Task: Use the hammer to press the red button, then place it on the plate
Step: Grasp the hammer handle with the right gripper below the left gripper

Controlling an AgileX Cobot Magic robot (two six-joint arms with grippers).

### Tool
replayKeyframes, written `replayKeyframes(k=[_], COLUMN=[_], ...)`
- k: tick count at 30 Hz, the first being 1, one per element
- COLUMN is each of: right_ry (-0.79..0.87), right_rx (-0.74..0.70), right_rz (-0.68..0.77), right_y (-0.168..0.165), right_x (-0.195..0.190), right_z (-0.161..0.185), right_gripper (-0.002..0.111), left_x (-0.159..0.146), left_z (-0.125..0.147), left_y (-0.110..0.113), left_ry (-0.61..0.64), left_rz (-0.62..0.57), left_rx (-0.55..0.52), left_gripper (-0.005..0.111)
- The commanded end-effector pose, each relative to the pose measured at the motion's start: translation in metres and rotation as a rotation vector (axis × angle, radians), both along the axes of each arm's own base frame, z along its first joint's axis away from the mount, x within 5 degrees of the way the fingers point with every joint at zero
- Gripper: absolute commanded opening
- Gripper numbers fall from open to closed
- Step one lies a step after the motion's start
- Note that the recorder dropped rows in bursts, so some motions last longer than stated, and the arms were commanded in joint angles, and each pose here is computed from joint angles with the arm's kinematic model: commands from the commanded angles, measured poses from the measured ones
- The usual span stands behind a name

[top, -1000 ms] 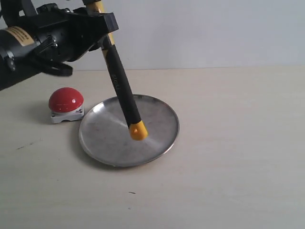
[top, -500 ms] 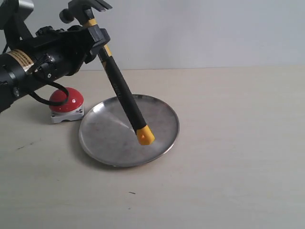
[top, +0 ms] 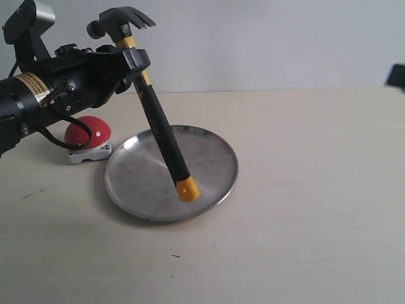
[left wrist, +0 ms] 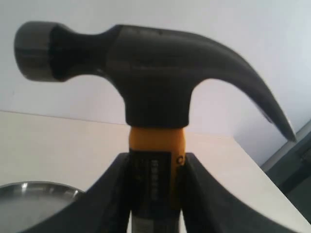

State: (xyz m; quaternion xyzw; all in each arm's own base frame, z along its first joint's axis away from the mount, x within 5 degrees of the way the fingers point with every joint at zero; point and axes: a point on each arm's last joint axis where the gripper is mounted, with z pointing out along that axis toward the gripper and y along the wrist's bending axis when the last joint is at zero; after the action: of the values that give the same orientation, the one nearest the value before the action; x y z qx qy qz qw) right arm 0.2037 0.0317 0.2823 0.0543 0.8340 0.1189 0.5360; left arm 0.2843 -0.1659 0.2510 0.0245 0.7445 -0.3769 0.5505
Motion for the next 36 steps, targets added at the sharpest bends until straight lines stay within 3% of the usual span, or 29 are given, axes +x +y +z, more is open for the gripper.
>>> replayKeyframes(k=[1, 4, 7, 13, 17, 21, 24, 36], right_ry=[0.161, 0.21, 0.143, 0.021, -0.002, -0.006, -0.003, -0.064], right_rx=[-0.218, -0.306, -0.339, -0.306, -0.283, -0.285, -0.262, -0.244], right_rz=[0.301, 0.503, 0.632, 0.708, 0.722, 0.747, 0.735, 0.717], right_y=[0.052, 0.092, 0.123, 0.156, 0.17, 0.18, 0.183, 0.203], right_x=[0.017, 0.013, 0.01, 0.007, 0.009, 0.009, 0.012, 0.034], right_z=[-0.022, -0.03, -0.03, -0.033, -0.042, -0.047, -0.047, -0.068], right_gripper=[0.0, 0.0, 0.0, 0.005, 0.027, 0.063, 0.078, 0.079], left_x=[0.0, 0.001, 0.001, 0.001, 0.005, 0.005, 0.005, 0.001], left_z=[0.012, 0.014, 0.014, 0.016, 0.022, 0.021, 0.019, 0.022], left_y=[-0.001, -0.001, -0.001, -0.001, -0.003, -0.003, -0.003, -0.008], left_ry=[-0.061, -0.061, -0.056, -0.061, -0.062, -0.049, -0.044, -0.088], left_rz=[-0.011, -0.011, -0.01, -0.006, -0.003, -0.001, -0.002, -0.076], left_rx=[-0.061, -0.068, -0.074, -0.083, -0.095, -0.08, -0.049, -0.031], left_gripper=[0.0, 0.0, 0.0, 0.0, 0.0, 0.0, 0.0, 0.0])
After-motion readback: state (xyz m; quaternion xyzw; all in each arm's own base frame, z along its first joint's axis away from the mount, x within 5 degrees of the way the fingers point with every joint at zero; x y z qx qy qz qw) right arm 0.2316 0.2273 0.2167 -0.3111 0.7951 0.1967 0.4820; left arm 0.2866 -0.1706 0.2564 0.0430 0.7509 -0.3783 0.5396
